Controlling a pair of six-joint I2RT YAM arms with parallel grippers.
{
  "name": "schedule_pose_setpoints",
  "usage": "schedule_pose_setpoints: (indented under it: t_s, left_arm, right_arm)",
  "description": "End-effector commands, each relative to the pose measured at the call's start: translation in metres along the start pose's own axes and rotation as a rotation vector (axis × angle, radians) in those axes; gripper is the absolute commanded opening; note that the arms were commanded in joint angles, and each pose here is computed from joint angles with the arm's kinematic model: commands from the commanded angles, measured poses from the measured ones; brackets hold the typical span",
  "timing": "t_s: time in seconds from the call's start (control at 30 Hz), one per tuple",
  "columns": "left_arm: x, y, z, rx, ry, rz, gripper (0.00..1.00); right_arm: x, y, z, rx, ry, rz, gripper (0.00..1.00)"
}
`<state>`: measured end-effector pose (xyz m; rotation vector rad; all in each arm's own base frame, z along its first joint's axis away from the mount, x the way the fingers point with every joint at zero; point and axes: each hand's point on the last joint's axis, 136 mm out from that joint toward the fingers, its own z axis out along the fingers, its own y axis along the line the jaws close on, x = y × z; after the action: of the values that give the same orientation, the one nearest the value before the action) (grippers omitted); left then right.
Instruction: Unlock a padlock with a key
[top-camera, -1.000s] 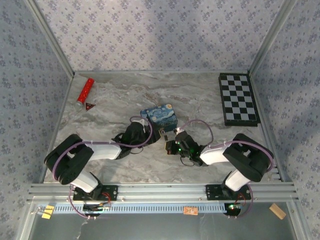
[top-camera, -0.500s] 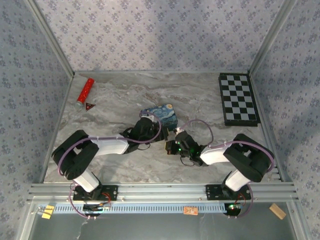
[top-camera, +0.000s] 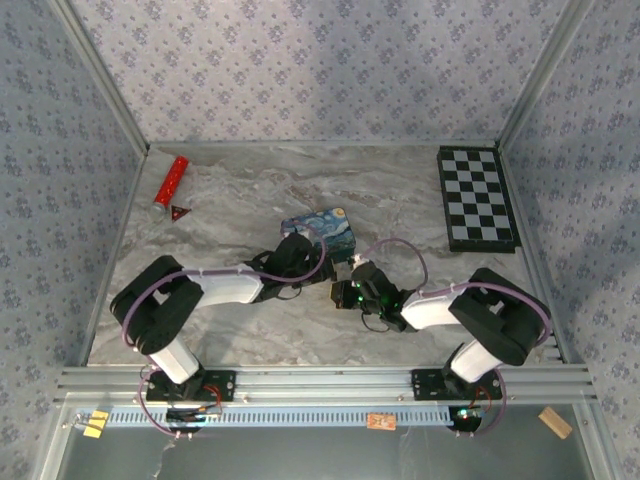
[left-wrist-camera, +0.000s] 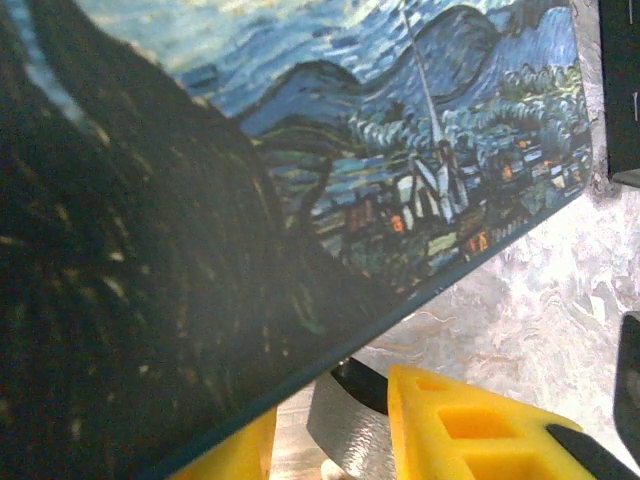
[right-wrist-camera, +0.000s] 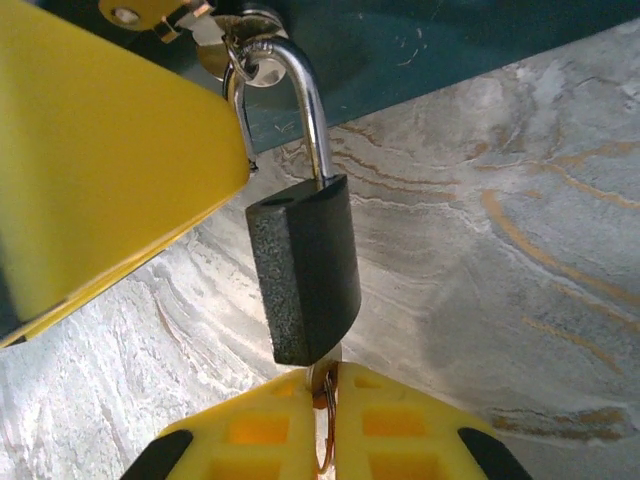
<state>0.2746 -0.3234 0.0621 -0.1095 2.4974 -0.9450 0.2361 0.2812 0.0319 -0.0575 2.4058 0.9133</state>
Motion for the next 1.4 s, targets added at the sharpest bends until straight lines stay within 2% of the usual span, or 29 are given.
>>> schedule_pose_setpoints:
  t_s: [0.0, 0.17, 0.37, 0.47, 0.6, 0.87, 1.07, 1.2, 1.37]
  left_arm:
    - [-0.003, 0.0, 0.003, -0.009, 0.0, 0.008, 0.34]
    - [-0.006, -0.005, -0.002, 0.007, -0.011, 0.024, 0.35]
    - [-0.008, -0.008, -0.006, 0.034, -0.027, 0.027, 0.35]
    - [-0.011, -0.01, -0.012, 0.048, -0.041, 0.031, 0.35]
    - [-0.013, -0.012, -0.025, 0.063, -0.064, 0.046, 0.35]
    - [-0.016, 0.006, -0.056, 0.035, -0.127, 0.063, 0.35]
    - [-0.044, 0.016, -0.098, -0.1, -0.2, 0.148, 0.36]
    - [-0.067, 0.021, -0.13, -0.228, -0.238, 0.246, 0.41]
    - [-0.084, 0.042, -0.127, -0.237, -0.187, 0.193, 0.46]
  right_arm:
    - [0.009, -0.006, -0.005, 0.014, 0.043, 0.025, 0.17]
    - [0.008, -0.006, -0.019, 0.026, 0.05, -0.009, 0.32]
    - [-0.005, -0.009, -0.057, 0.085, 0.004, -0.08, 0.47]
    - [-0.019, -0.007, -0.069, 0.064, -0.025, -0.078, 0.51]
    - [-0.035, -0.001, -0.069, -0.044, -0.036, -0.007, 0.48]
    - [-0.063, 0.012, -0.051, -0.162, -0.002, -0.054, 0.45]
    - [-0.071, 0.015, -0.022, -0.226, 0.031, -0.099, 0.43]
    - [-0.072, 0.013, -0.007, -0.231, 0.041, -0.116, 0.41]
    - [-0.073, 0.009, 0.009, -0.234, 0.047, -0.134, 0.4]
